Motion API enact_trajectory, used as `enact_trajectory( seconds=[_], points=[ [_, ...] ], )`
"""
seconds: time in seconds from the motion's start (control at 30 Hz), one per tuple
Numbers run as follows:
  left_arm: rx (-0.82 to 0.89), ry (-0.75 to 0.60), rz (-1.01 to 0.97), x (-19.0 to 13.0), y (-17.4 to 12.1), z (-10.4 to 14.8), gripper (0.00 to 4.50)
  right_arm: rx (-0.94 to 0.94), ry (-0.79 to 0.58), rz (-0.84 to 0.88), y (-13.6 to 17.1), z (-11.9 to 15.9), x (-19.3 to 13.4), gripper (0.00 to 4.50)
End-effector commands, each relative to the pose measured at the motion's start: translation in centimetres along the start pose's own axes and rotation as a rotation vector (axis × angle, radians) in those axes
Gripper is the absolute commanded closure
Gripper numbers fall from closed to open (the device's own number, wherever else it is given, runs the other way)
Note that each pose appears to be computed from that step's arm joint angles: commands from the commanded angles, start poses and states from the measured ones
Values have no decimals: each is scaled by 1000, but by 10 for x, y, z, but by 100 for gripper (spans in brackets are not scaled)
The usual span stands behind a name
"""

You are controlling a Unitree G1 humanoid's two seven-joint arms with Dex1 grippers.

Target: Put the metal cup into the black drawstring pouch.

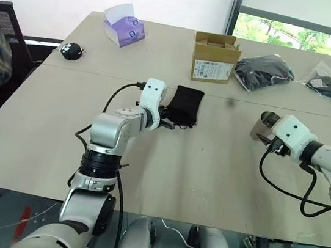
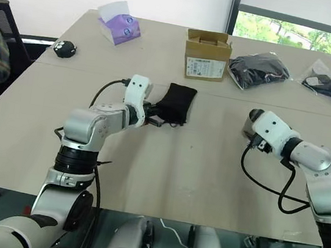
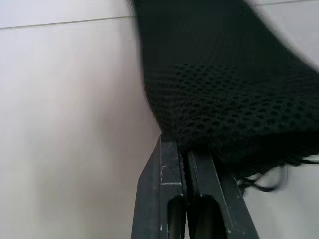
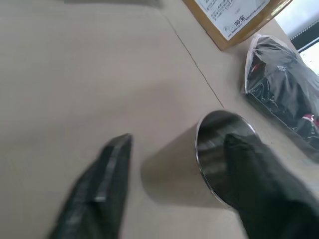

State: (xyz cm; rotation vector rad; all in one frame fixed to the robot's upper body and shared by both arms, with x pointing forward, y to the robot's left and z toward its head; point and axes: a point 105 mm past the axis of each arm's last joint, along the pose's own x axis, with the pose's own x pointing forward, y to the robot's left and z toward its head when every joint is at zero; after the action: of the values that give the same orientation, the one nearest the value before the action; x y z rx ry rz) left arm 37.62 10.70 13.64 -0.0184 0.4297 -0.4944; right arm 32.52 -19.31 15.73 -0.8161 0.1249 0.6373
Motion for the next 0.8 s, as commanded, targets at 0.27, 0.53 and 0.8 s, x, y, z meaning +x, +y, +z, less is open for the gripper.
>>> enact_trajectory(
  seconds=[0.27, 0.53, 0.8],
  points=[
    [-68, -35, -244, -12, -32, 20, 450, -123, 105, 41, 5, -13, -12, 440],
    [-55, -56, -231, -9, -28, 25, 450, -109, 146, 30, 2, -21, -10, 440],
    [-50, -67, -225, -9, -27, 27, 450, -34, 171, 96, 4, -24, -2, 364]
  ],
)
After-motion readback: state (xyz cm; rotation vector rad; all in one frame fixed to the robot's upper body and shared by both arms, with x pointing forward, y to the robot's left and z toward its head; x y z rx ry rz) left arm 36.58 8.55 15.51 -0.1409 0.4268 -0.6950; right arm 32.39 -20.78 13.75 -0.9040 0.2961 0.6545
